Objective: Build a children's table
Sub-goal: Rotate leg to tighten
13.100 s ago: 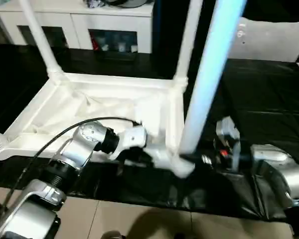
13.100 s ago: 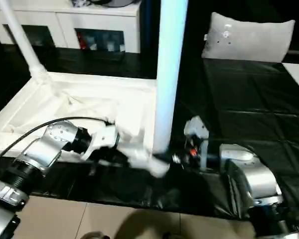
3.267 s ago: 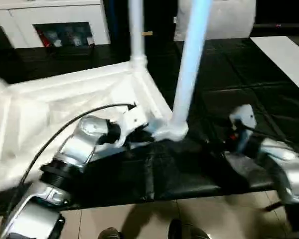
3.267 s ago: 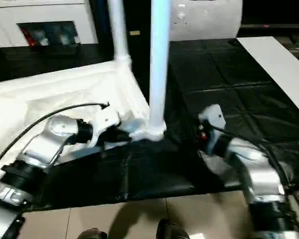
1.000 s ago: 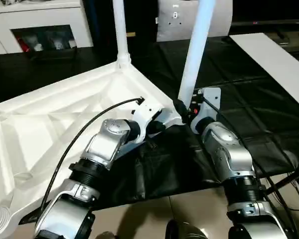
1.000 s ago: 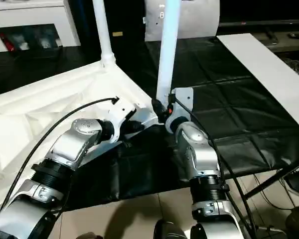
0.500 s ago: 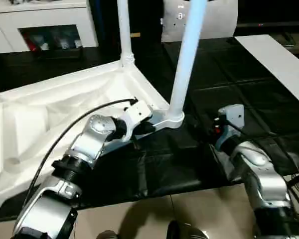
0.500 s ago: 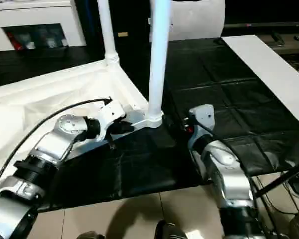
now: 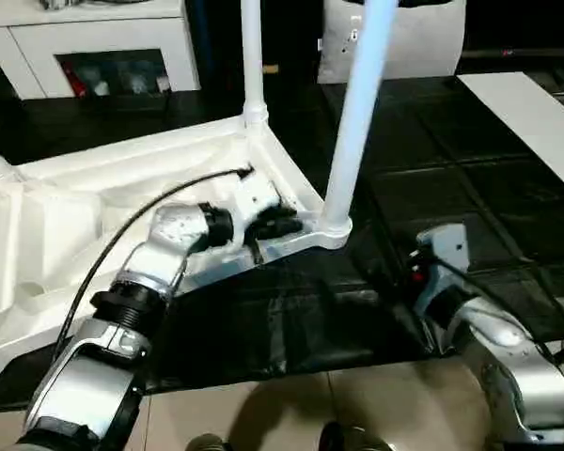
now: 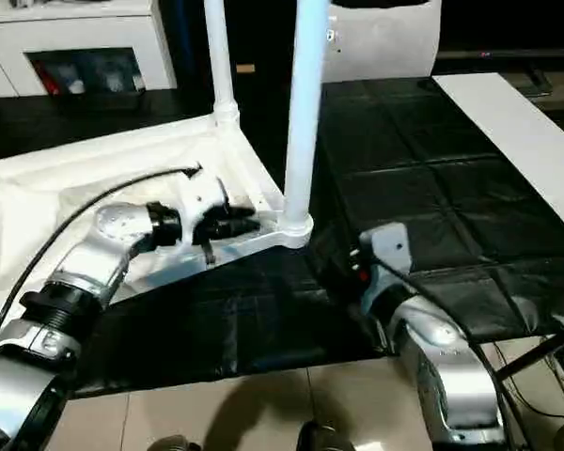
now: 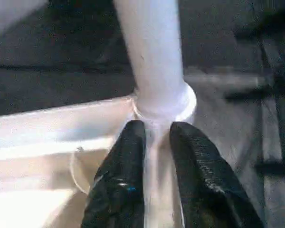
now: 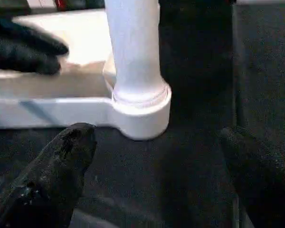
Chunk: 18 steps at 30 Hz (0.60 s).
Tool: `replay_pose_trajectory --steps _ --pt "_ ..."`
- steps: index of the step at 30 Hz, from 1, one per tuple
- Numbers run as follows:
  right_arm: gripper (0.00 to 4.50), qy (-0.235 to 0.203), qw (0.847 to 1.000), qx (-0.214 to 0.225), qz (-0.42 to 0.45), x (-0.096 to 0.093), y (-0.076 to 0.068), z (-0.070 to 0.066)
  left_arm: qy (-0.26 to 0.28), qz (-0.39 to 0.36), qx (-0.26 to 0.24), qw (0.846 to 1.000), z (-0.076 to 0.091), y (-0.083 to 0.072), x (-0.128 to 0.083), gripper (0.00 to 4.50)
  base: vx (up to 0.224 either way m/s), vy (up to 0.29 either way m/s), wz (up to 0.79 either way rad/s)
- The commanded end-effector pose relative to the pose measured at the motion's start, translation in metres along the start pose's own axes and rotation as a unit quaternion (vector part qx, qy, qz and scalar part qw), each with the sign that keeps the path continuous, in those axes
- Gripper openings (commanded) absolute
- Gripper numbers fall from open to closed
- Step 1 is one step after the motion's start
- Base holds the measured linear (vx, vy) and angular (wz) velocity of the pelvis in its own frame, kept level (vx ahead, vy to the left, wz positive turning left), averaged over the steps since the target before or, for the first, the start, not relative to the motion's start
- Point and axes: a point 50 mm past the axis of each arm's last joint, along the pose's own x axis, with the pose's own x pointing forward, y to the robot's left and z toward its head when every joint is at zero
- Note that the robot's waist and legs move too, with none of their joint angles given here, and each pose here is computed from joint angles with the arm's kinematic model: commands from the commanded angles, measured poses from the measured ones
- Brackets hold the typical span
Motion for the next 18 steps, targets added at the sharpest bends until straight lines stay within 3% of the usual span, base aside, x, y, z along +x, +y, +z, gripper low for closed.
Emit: replay_pose_trajectory --steps 1,4,6,9,13,14,18 --pt "4.50 0.004 1.000 -0.012 0.001 -0.002 0.006 0.003 -0.022 0.024 -0.015 0.999 0.003 0.001 -0.005 1.39 0.000 0.000 0.00" --pt "4.50 0.012 0.999 -0.035 0.008 -0.003 0.018 0.005 -0.058 0.115 -0.082 0.988 0.001 -0.006 -0.019 1.44 0.000 0.000 0.00" --pt "4.50 0.008 0.999 -0.031 0.007 -0.002 0.020 0.005 -0.073 0.131 -0.106 0.983 0.001 -0.010 -0.023 1.44 0.000 0.000 0.00" --pt "4.50 -0.007 1.000 -0.008 0.015 0.001 0.028 0.003 -0.093 0.201 -0.178 0.959 -0.006 -0.035 -0.043 1.44 0.000 0.000 0.00" --pt "4.50 -0.013 0.999 -0.014 0.033 0.006 0.036 0.002 -0.079 0.264 -0.173 0.946 -0.017 -0.052 -0.059 1.44 0.000 0.000 0.00" --pt "4.50 -0.010 0.998 -0.023 0.049 0.009 0.040 0.000 -0.072 0.297 -0.179 0.935 -0.022 -0.059 -0.068 1.44 0.000 0.000 0.00" --pt "4.50 -0.010 0.997 -0.026 0.070 0.013 0.044 -0.001 -0.047 0.324 -0.194 0.925 -0.026 -0.067 -0.078 1.44 -0.009 -0.023 0.15"
